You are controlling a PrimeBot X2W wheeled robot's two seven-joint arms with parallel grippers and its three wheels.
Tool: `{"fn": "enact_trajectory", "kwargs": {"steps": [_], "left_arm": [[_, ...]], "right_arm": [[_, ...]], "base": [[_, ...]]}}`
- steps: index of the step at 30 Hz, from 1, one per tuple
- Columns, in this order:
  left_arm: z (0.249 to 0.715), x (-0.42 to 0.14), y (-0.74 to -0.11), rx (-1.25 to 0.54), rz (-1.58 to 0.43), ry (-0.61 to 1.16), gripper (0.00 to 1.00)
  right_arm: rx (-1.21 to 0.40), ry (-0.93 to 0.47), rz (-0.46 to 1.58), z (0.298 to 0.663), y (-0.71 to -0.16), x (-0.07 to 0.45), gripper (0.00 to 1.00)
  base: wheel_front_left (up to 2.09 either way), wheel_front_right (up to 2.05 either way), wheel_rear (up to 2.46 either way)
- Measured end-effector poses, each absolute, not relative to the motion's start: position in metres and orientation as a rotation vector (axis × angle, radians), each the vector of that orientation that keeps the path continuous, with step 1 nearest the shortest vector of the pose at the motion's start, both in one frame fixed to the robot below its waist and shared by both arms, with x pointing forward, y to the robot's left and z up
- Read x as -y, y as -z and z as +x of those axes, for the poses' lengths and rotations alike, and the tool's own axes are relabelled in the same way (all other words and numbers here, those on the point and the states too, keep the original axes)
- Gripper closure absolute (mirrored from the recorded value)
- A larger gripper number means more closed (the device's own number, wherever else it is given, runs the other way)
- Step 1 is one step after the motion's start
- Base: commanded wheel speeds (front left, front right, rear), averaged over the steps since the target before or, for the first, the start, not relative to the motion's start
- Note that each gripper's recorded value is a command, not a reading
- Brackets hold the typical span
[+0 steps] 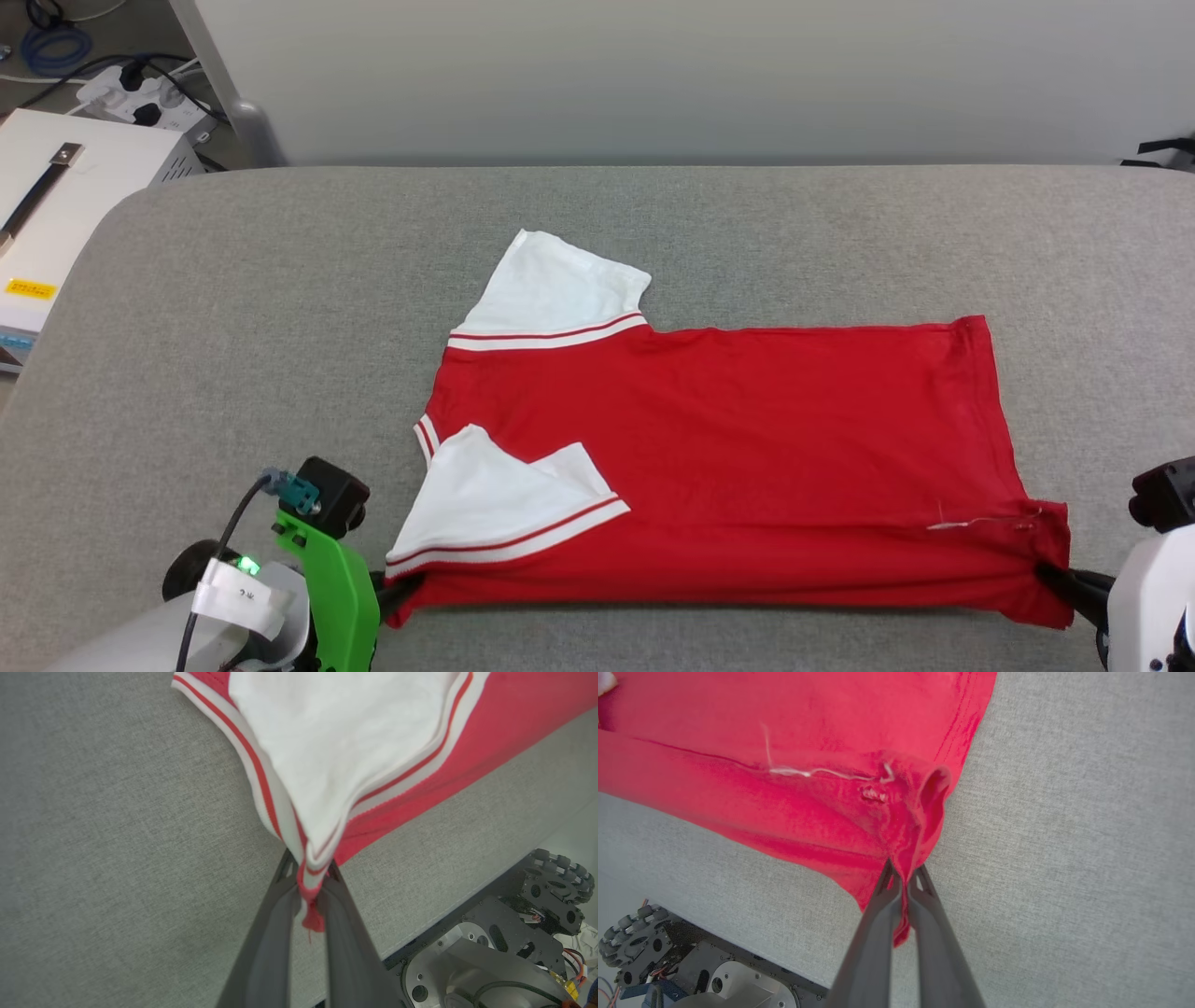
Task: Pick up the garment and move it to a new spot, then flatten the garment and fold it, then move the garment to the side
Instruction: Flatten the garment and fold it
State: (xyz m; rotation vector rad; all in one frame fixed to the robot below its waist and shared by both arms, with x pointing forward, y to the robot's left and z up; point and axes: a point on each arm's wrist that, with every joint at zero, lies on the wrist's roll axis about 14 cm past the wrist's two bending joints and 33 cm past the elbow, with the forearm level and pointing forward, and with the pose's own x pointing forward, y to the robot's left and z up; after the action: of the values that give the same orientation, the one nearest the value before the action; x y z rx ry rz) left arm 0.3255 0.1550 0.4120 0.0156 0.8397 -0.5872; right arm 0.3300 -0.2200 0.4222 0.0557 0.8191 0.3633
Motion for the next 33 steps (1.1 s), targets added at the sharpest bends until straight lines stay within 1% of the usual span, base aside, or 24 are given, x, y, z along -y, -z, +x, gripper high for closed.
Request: {"fn": "enact_trajectory", "kwargs": {"steps": [4, 9, 13, 16, 17, 18, 23, 27, 33], "left_arm": [[0.316, -0.154, -0.399, -0.877, -0.017, 0.578, 1.00], [0.316, -0.153, -0.382, -0.915, -0.040, 0.555, 1.00], [0.313, -0.155, -0.364, -0.967, -0.056, 0.538, 1.00], [0.315, -0.160, -0.358, -0.967, -0.065, 0.514, 1.00], [0.315, -0.161, -0.358, -0.961, -0.067, 0.509, 0.91], [0.317, -0.161, -0.359, -0.947, -0.074, 0.505, 0.00], [0.329, -0.171, -0.374, -0.817, -0.081, 0.460, 0.00], [0.338, -0.177, -0.396, -0.699, -0.048, 0.450, 0.00], [0.363, -0.184, -0.443, -0.483, -0.007, 0.401, 0.00]], "right_arm": [[-0.881, -0.346, 0.123, 0.317, -0.406, 0.215, 1.00], [-0.953, -0.312, 0.164, 0.309, -0.384, 0.216, 1.00], [-0.986, -0.285, 0.181, 0.310, -0.368, 0.216, 1.00], [-0.975, -0.278, 0.180, 0.313, -0.364, 0.214, 0.99], [-0.958, -0.275, 0.184, 0.315, -0.364, 0.213, 0.58], [-0.937, -0.270, 0.190, 0.317, -0.366, 0.213, 0.00], [-0.773, -0.264, 0.207, 0.333, -0.388, 0.211, 0.00], [-0.611, -0.261, 0.189, 0.350, -0.422, 0.217, 0.00], [-0.289, -0.216, 0.148, 0.379, -0.488, 0.231, 0.00]], "base": [[0.00, 0.00, 0.00], [0.00, 0.00, 0.00], [0.00, 0.00, 0.00], [0.00, 0.00, 0.00], [0.00, 0.00, 0.00], [0.00, 0.00, 0.00], [0.00, 0.00, 0.00], [0.00, 0.00, 0.00], [0.00, 0.00, 0.00]]}}
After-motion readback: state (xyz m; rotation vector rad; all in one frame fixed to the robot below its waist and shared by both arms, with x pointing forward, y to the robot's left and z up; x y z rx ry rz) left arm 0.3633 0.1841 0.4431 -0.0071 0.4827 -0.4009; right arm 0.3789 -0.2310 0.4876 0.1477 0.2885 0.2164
